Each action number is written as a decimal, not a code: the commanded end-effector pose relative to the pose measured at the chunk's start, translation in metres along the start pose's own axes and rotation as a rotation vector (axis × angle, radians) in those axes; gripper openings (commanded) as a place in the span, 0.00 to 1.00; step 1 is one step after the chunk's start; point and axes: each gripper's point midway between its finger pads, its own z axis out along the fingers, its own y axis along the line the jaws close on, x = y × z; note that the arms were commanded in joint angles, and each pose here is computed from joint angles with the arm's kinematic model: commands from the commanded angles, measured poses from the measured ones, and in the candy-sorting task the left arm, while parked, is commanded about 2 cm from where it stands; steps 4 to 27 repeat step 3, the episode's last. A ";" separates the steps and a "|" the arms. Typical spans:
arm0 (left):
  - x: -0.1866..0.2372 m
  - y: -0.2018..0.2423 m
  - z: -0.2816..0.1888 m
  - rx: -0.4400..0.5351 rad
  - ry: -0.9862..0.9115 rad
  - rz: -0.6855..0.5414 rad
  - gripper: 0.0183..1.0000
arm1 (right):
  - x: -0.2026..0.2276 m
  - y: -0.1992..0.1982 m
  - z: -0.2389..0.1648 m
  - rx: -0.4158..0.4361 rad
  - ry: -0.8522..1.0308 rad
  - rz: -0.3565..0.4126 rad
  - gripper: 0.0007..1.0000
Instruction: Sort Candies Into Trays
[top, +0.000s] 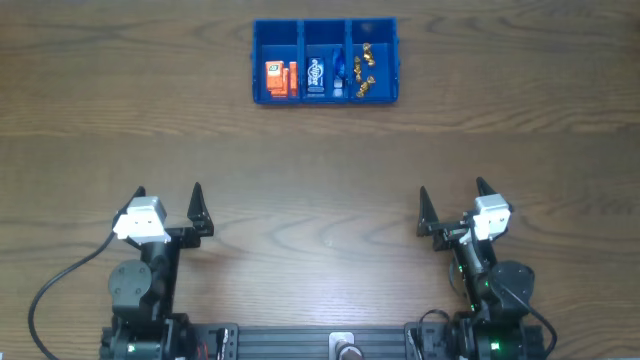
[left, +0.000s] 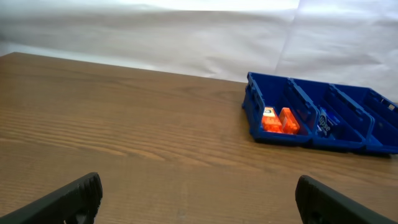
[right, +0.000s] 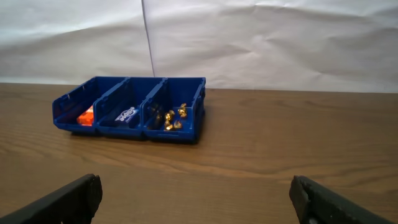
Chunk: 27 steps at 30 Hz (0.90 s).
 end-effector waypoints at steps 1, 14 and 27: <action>0.017 0.006 0.001 -0.022 0.049 0.008 1.00 | 0.001 -0.003 0.000 0.015 -0.003 -0.001 1.00; 0.017 0.006 0.001 -0.022 0.049 0.008 1.00 | 0.001 -0.003 0.000 0.015 -0.003 -0.001 1.00; 0.017 0.006 0.001 -0.022 0.049 0.008 1.00 | 0.001 -0.003 0.000 0.015 -0.003 -0.001 1.00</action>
